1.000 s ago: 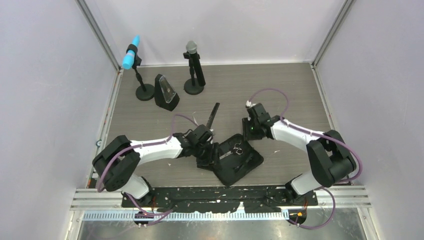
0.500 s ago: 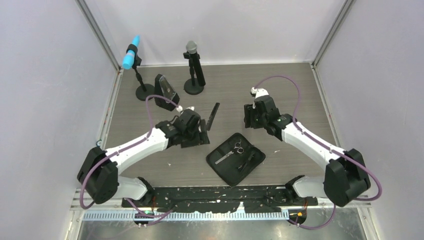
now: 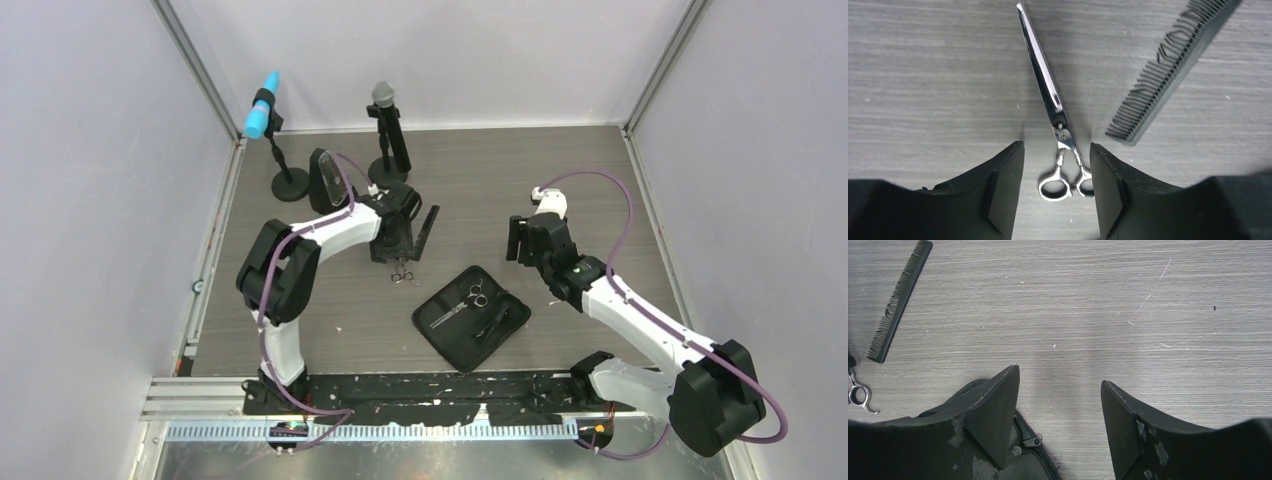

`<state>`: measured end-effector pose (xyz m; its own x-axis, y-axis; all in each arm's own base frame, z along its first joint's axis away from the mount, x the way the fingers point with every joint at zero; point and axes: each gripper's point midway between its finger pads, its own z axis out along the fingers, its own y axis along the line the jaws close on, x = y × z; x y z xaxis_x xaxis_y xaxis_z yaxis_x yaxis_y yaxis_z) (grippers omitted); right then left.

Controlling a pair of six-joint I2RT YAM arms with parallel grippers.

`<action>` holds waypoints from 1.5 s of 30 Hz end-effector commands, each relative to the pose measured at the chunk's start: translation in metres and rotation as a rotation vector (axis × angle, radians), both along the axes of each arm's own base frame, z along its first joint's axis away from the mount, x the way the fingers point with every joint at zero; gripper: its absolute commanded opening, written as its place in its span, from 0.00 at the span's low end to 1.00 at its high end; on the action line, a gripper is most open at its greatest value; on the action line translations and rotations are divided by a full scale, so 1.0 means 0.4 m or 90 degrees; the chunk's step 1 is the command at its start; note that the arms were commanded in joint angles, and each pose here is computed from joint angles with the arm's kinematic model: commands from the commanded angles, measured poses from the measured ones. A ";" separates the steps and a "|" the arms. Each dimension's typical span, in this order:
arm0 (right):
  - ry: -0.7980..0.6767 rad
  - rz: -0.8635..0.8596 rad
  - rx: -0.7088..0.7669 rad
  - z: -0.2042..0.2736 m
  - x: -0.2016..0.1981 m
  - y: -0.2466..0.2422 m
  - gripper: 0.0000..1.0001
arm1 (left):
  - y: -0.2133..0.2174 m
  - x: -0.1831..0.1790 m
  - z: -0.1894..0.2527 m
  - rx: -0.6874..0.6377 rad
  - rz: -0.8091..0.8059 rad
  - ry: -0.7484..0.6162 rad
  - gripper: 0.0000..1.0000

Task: Sort the hair-cutting tools
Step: Pick up the scissors from the center of the board.

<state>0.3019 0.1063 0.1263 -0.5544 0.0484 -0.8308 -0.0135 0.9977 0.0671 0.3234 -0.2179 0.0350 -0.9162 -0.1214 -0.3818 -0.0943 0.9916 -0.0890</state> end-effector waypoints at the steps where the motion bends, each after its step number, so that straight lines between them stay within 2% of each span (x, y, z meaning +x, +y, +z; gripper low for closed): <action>1: -0.048 -0.029 0.010 0.034 0.027 -0.007 0.70 | -0.010 0.038 0.001 0.001 -0.005 0.011 0.52; 9: -0.033 -0.019 0.000 0.011 0.032 -0.001 0.70 | -0.009 0.051 -0.020 0.024 -0.010 0.043 0.40; 16: -0.032 -0.003 0.001 0.006 0.033 0.009 0.70 | 0.011 -0.004 -0.037 0.035 -0.039 0.087 0.13; 19: -0.029 0.011 0.012 0.005 0.030 0.021 0.70 | 0.036 -0.054 -0.035 0.038 -0.063 0.102 0.06; 27: -0.018 0.055 0.049 0.000 0.016 0.058 0.69 | 0.081 -0.217 0.001 0.014 -0.140 0.129 0.01; 33: 0.030 0.159 0.045 -0.038 -0.002 0.115 0.69 | 0.085 -0.263 0.052 -0.017 -0.192 0.084 0.00; 36: 0.064 0.186 0.040 -0.061 -0.010 0.130 0.69 | 0.071 -0.267 0.092 -0.018 -0.246 0.053 0.00; 39: 0.098 0.216 0.056 -0.081 -0.020 0.156 0.69 | 0.034 -0.297 0.125 -0.039 -0.314 0.058 0.00; 45: 0.111 0.232 0.083 -0.094 -0.017 0.185 0.68 | -0.042 -0.386 0.142 -0.067 -0.436 0.109 0.00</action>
